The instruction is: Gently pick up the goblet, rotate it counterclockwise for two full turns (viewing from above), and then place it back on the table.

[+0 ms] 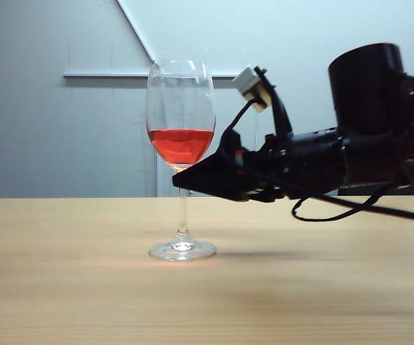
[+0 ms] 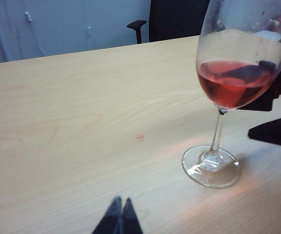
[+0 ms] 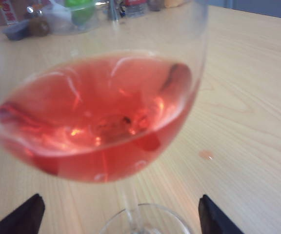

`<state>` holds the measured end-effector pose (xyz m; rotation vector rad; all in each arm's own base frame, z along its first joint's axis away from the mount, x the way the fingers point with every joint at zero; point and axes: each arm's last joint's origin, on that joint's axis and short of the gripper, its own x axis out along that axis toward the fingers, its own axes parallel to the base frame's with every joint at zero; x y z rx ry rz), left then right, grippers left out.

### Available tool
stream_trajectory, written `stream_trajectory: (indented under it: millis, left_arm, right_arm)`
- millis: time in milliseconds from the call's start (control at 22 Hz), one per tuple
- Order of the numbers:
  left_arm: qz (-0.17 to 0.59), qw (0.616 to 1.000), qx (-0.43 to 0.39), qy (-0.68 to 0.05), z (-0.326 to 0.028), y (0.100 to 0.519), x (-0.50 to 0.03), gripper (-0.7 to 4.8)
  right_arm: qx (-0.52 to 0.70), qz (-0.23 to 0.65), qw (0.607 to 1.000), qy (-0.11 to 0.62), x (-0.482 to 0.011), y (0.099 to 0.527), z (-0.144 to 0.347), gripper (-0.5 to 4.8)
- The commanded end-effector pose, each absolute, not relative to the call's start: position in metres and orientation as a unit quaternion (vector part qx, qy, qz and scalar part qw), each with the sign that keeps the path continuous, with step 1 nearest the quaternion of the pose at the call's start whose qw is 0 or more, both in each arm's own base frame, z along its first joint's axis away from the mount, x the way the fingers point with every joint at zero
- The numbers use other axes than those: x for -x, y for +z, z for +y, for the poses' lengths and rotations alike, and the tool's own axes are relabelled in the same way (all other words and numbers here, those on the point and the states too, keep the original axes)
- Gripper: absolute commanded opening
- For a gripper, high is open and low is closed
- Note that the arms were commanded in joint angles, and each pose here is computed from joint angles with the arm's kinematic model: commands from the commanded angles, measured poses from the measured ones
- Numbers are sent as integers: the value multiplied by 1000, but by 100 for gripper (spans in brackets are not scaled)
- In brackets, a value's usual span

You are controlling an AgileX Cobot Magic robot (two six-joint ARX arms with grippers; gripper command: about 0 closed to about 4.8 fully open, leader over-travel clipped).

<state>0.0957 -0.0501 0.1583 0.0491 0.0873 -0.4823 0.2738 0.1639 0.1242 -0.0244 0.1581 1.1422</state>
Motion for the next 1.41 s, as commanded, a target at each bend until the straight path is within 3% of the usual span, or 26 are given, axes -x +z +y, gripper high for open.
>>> stream_trajectory:
  millis: [46,592,637,819,1047,1183,1411]
  left_arm:
    - [39,970,-23,-239,-50,160,-96,-5]
    - [39,970,-23,-239,-50,160,-96,-5]
    - [39,970,-23,-239,-50,160,-96,-5]
    - [39,970,-23,-239,-50,160,-96,-5]
    - [39,970,-23,-239,-50,160,-96,-5]
    - [39,970,-23,-239,-50,160,-96,-5]
    - [39,970,-23,-239,-50,160,-96,-5]
  right_arm:
    - [14,57,830,555,-277,126,177,420]
    - [17,43,834,551,-293,122,197,348]
    - [17,42,834,550,-293,122,197,299]
    - [17,43,833,552,-292,122,198,230]
    - [17,43,833,552,-292,121,198,209]
    - [17,33,833,552,-292,123,198,112]
    - [5,34,834,551,-295,126,200,102]
